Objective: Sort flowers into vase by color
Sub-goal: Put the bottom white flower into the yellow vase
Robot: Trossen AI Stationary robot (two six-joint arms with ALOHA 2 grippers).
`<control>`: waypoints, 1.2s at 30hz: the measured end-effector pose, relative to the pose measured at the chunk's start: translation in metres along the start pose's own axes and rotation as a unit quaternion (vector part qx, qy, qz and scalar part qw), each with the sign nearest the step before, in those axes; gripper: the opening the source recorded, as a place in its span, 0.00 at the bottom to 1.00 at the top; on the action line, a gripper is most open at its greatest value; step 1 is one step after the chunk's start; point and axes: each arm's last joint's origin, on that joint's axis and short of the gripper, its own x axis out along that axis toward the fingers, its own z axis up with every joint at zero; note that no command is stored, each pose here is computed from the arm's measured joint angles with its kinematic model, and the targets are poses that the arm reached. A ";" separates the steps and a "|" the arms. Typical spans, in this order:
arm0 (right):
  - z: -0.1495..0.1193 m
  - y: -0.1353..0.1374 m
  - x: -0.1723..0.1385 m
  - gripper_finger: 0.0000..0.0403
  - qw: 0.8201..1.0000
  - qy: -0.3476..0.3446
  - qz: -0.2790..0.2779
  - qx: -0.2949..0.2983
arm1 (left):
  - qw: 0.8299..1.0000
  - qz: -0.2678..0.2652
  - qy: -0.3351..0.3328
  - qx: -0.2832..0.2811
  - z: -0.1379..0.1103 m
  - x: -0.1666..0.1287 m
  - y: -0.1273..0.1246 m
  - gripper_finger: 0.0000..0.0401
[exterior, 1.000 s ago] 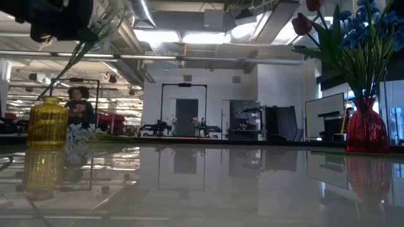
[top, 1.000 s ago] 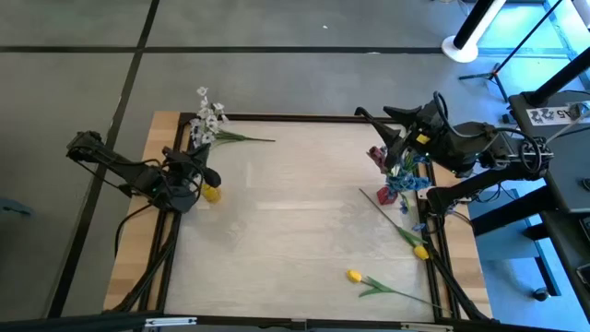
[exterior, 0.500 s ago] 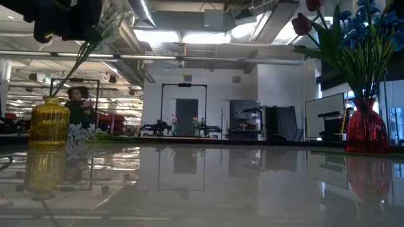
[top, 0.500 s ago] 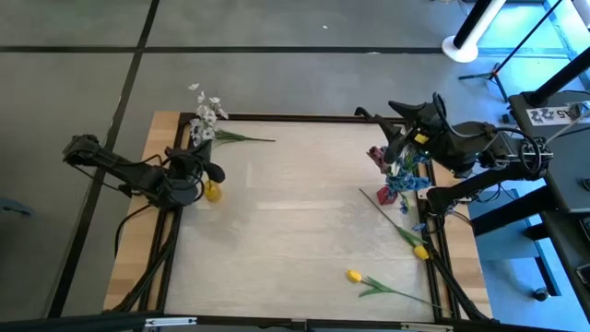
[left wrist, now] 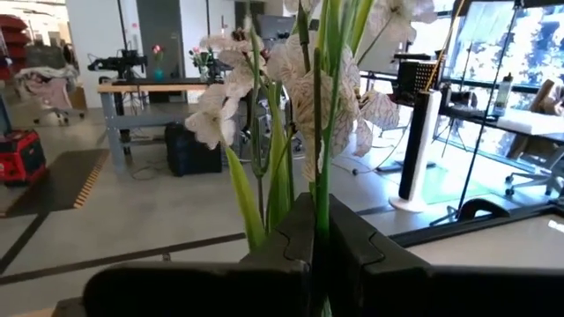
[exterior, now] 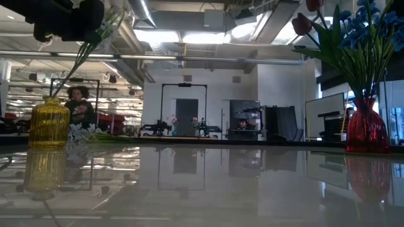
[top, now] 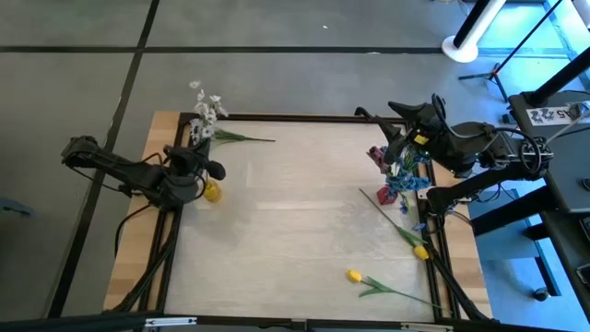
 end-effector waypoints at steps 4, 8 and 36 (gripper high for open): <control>0.000 0.001 0.000 0.58 1.000 0.003 0.023 0.005 | 1.000 -0.008 0.001 -0.009 -0.003 -0.002 0.000 0.01; 0.000 0.002 0.000 0.58 0.999 0.004 0.035 0.005 | 0.999 -0.029 0.002 -0.019 -0.003 -0.007 -0.001 0.01; 0.000 0.002 0.000 0.58 0.999 0.004 0.030 -0.024 | 0.961 -0.265 0.076 -0.027 0.016 -0.031 0.021 0.24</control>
